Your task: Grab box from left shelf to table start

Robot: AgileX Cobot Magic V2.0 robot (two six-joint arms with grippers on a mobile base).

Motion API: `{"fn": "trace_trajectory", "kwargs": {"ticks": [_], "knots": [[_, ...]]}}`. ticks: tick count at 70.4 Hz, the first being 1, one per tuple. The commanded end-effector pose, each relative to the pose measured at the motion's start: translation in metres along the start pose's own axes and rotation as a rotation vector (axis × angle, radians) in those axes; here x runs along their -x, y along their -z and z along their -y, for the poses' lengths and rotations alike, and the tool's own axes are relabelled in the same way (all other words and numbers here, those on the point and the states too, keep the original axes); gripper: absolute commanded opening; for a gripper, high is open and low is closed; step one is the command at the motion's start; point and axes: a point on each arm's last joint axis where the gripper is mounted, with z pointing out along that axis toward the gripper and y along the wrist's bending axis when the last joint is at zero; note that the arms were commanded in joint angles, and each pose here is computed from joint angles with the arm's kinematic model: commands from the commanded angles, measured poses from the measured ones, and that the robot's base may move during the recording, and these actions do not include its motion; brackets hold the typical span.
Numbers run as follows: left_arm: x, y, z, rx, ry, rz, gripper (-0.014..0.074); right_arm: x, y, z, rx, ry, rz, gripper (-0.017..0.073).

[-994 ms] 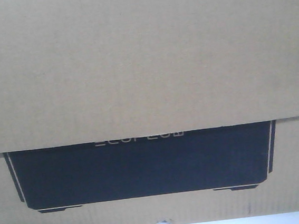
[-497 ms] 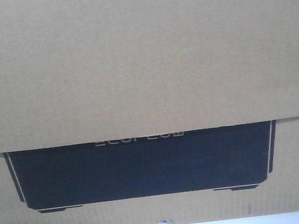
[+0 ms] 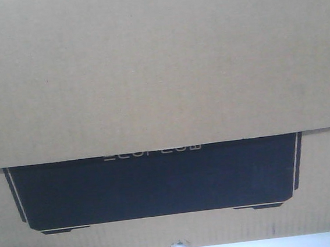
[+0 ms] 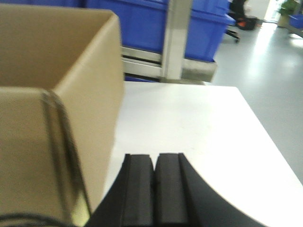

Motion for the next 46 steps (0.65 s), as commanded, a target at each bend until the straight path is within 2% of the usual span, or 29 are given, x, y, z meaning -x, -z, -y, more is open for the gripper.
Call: {"fn": "trace_trajectory", "kwargs": {"ticks": [1,10,19,46], "knots": [[0.009,0.001,0.0,-0.002,0.016,0.101,-0.0102,0.003,0.002,0.001,-0.024,-0.006,0.169,0.0057],[0.009,0.001,0.0,-0.002,0.016,0.101,-0.0102,-0.028,-0.002,0.001,-0.018,-0.029,0.209,0.0057],[0.009,0.001,0.0,-0.002,0.016,0.098,-0.0102,-0.049,-0.008,0.0,-0.008,-0.116,0.16,0.0057],[0.009,0.001,0.0,-0.002,0.016,0.098,-0.0102,-0.05,-0.009,0.0,-0.008,-0.118,0.142,0.0057]]}}
